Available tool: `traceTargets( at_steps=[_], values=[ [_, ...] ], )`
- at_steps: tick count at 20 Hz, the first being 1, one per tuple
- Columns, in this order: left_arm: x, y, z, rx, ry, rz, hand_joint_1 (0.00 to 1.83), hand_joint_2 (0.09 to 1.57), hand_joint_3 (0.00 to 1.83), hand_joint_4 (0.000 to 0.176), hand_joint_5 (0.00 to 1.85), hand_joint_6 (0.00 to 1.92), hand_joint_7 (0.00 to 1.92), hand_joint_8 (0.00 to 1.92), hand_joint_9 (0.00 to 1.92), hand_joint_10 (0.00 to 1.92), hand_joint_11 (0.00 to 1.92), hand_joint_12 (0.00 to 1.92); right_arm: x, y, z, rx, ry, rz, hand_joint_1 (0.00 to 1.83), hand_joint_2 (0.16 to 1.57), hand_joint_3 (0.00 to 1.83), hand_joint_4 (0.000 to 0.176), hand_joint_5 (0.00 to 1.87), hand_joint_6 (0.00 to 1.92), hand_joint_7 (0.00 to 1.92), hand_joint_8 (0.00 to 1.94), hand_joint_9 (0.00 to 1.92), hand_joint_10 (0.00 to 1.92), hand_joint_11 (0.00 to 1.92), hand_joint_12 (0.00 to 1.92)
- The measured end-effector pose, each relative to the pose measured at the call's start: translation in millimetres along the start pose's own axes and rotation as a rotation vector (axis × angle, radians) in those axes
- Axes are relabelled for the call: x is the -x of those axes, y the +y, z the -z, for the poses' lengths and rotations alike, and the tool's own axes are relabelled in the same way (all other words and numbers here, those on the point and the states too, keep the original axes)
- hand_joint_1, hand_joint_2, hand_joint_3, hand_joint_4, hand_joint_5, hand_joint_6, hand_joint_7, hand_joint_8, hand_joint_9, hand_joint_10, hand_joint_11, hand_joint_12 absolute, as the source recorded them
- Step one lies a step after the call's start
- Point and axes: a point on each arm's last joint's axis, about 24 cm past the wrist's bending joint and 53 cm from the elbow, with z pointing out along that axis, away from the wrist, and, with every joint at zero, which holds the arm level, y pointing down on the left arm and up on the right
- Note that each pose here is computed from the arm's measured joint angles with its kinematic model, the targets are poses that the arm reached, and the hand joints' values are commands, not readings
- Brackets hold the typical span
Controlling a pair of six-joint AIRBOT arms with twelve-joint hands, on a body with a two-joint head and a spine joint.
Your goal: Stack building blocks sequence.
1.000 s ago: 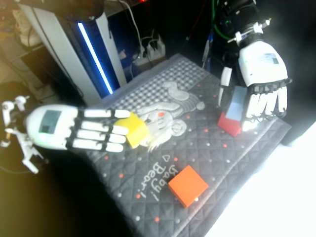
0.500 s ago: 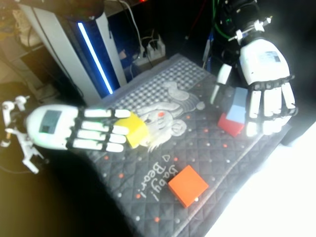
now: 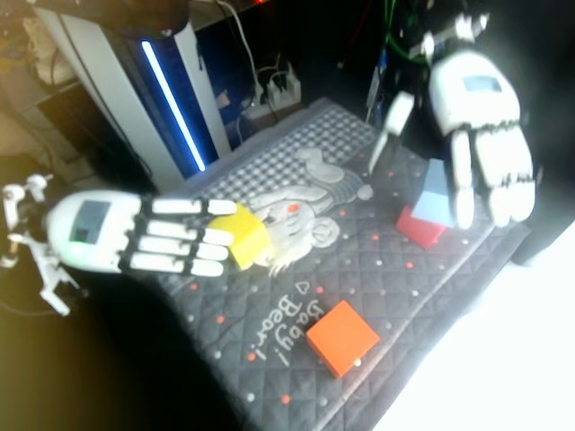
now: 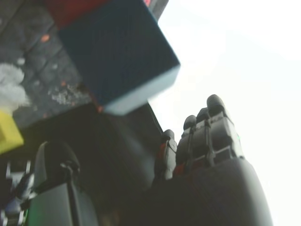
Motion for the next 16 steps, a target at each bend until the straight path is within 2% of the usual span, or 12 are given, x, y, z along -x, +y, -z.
traceTargets(
  at_steps=[1,2,3,4,5,7,9,11,12,14,15,16],
  values=[
    [1.6,-2.1,16,-0.018,-0.016,0.021,0.61,0.81,0.00,0.176,0.00,0.00,0.00,0.00,0.00,0.00,0.00,0.04,7,4.1,1,0.016,-0.017,0.007,0.72,1.06,0.00,0.172,0.05,0.01,0.09,0.00,0.04,0.00,0.02,0.01],
    [0.9,-4.9,29,-0.033,-0.025,0.040,0.66,0.80,0.00,0.176,0.00,0.00,0.00,0.00,0.00,0.00,0.00,0.01,12,7.6,2,0.030,-0.035,0.009,0.75,1.06,0.00,0.155,0.06,0.01,0.08,0.00,0.04,0.00,0.01,0.00],
    [-1.9,-10.5,46,-0.053,-0.034,0.044,0.71,0.77,0.00,0.176,0.00,0.00,0.00,0.00,0.00,0.00,0.00,0.00,18,11.7,0,0.044,-0.053,0.014,0.74,1.04,0.00,0.166,0.07,0.01,0.09,0.01,0.05,0.01,0.01,0.01],
    [-5.8,-15.6,63,-0.067,-0.043,0.052,0.67,0.74,0.00,0.170,0.01,0.01,0.00,0.00,0.00,0.00,0.00,0.00,22,16.0,-2,0.058,-0.064,0.024,0.73,1.03,0.00,0.174,0.06,0.01,0.09,0.00,0.05,0.00,0.03,0.01],
    [-8.3,-24.3,72,-0.093,-0.054,0.057,0.67,0.72,0.00,0.175,0.00,0.00,0.00,0.00,0.00,0.00,0.00,0.00,25,20.7,-4,0.075,-0.073,0.030,0.73,1.02,0.00,0.176,0.07,0.01,0.09,0.00,0.05,0.01,0.05,0.02],
    [-14.9,-29.0,91,-0.112,-0.076,0.118,0.70,0.72,0.00,0.176,0.03,0.01,0.00,0.00,0.00,0.00,0.00,0.00,24,28.7,-11,0.108,-0.073,0.038,0.77,0.96,0.00,0.176,0.05,0.00,0.15,0.01,0.14,0.01,0.16,0.06],
    [-16.0,-16.8,106,-0.088,-0.127,0.194,0.80,0.76,0.00,0.176,0.04,0.01,0.00,0.00,0.00,0.00,0.00,0.00,17,32.8,-15,0.129,-0.049,0.051,0.73,0.96,0.00,0.176,0.04,0.01,0.15,0.00,0.16,0.02,0.19,0.07],
    [-17.8,3.6,118,-0.034,-0.173,0.257,0.80,0.75,0.00,0.176,0.01,0.00,0.00,0.00,0.00,0.00,0.00,0.00,9,37.0,-31,0.152,-0.020,0.057,0.76,1.02,0.02,0.176,0.08,0.01,0.08,0.00,0.09,0.00,0.17,0.06],
    [-23.5,8.8,124,-0.018,-0.178,0.285,0.78,0.75,0.00,0.176,0.02,0.00,0.00,0.00,0.00,0.00,0.00,0.00,4,40.8,-42,0.174,-0.004,0.045,0.74,1.04,0.02,0.176,0.07,0.01,0.04,0.00,0.05,0.00,0.15,0.05],
    [-38.1,9.1,137,-0.010,-0.169,0.325,0.79,0.72,0.00,0.176,0.02,0.00,0.00,0.00,0.00,0.00,0.00,0.00,-14,41.8,-55,0.183,0.038,0.040,0.70,1.01,0.00,0.176,0.07,0.00,0.04,0.00,0.07,0.01,0.21,0.07],
    [-46.5,7.5,141,-0.009,-0.151,0.339,0.80,0.70,0.00,0.176,0.03,0.00,0.00,0.00,0.00,0.00,0.00,0.00,-28,39.0,-58,0.174,0.076,0.043,0.69,1.02,0.00,0.170,0.07,0.00,0.06,0.01,0.09,0.02,0.19,0.06],
    [-46.8,8.1,144,-0.009,-0.160,0.351,0.82,0.71,0.00,0.168,0.04,0.01,0.00,0.00,0.00,0.00,0.00,0.00,-38,35.8,-61,0.165,0.108,0.044,0.69,1.02,0.00,0.175,0.06,0.00,0.09,0.01,0.12,0.01,0.19,0.05]
  ],
)
